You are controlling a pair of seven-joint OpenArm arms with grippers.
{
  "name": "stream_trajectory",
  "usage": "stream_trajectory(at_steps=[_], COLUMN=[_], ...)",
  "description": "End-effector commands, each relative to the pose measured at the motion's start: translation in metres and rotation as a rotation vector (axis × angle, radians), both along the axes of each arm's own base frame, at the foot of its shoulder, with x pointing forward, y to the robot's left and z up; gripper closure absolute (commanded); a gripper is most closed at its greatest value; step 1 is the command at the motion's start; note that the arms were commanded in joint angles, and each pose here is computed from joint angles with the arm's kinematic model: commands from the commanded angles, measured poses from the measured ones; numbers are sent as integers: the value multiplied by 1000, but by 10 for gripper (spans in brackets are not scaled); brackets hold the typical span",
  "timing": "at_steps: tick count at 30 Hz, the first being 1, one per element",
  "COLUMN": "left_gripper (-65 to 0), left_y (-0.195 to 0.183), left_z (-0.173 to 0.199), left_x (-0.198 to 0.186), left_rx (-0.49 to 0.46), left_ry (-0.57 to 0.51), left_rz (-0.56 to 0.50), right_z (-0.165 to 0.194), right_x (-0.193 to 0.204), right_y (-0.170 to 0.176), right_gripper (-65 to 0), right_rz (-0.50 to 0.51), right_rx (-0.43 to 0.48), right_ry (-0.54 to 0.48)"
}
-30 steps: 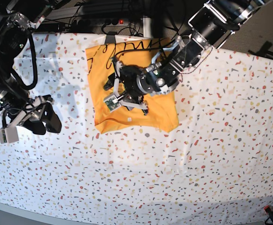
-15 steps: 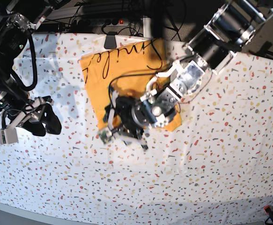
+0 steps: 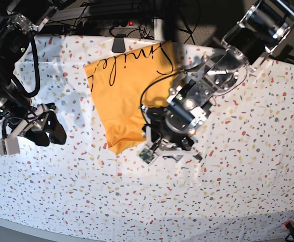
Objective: Fold the T-shirt properly
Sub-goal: 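Tuck the shirt edge under with the left gripper to neaten the square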
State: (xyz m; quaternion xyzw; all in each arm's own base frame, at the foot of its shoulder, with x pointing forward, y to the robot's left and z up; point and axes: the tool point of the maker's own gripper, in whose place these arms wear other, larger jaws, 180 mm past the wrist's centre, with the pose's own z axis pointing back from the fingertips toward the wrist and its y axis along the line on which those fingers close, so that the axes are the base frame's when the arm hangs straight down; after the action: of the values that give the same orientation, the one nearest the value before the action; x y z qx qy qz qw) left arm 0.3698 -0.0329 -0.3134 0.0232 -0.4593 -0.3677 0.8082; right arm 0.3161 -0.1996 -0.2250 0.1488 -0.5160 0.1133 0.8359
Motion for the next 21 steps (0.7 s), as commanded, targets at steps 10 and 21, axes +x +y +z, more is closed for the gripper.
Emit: stream_trajectory(at_steps=[10, 21], left_gripper=[-245, -245], left_y=[-7, -21], left_z=[-11, -91], left_x=[-70, -78], left_rx=[-122, 11], left_ry=[20, 35], left_rz=[-51, -98], right_z=[17, 17], right_x=[4, 4], right_y=[1, 1], right_gripper=[-323, -323], right_rz=[14, 14], right_rx=[0, 0], right_ry=[-61, -61])
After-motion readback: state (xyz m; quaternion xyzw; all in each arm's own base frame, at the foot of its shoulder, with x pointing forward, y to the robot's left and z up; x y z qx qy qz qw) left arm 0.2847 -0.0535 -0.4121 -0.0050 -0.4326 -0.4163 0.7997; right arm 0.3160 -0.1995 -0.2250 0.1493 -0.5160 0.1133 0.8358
